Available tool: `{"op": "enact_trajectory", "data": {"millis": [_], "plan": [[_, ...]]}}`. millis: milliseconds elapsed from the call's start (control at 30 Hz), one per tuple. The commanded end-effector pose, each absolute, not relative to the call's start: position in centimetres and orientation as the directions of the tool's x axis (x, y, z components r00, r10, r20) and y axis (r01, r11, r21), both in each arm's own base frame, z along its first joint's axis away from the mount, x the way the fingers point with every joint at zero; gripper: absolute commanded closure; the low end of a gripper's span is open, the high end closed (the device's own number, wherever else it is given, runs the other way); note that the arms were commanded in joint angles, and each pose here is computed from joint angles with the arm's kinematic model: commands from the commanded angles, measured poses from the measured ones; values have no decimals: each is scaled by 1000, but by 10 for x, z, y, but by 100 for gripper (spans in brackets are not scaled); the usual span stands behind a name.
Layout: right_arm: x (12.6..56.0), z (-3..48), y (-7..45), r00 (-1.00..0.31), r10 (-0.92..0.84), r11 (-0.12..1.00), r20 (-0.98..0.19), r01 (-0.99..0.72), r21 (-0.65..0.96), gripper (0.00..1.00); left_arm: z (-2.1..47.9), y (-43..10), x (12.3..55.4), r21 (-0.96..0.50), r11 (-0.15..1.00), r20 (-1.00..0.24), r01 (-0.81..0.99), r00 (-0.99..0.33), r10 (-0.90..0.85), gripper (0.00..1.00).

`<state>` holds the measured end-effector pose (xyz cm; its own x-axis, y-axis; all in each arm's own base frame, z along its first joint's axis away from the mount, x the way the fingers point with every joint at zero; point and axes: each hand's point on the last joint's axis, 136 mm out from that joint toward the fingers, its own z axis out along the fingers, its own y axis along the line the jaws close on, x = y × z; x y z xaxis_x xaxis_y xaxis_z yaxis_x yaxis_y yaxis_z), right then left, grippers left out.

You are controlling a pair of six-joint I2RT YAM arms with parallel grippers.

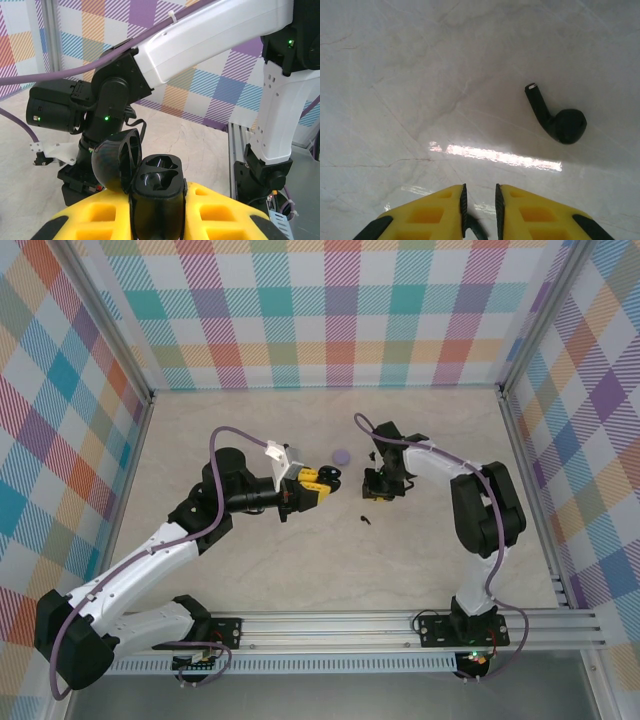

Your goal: Insert the wireless bluetooth earbuds into the charging case

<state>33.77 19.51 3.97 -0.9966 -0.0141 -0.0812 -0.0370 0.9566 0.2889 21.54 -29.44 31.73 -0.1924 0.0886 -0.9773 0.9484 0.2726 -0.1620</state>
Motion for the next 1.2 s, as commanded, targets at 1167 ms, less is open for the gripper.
{"op": "enact_trajectory", "data": {"millis": [1167], "plan": [[383,24,137,-996,6,995,-90,15,-94,85,321,-303,216,-157,259,-980,953,-182,78,92]]}}
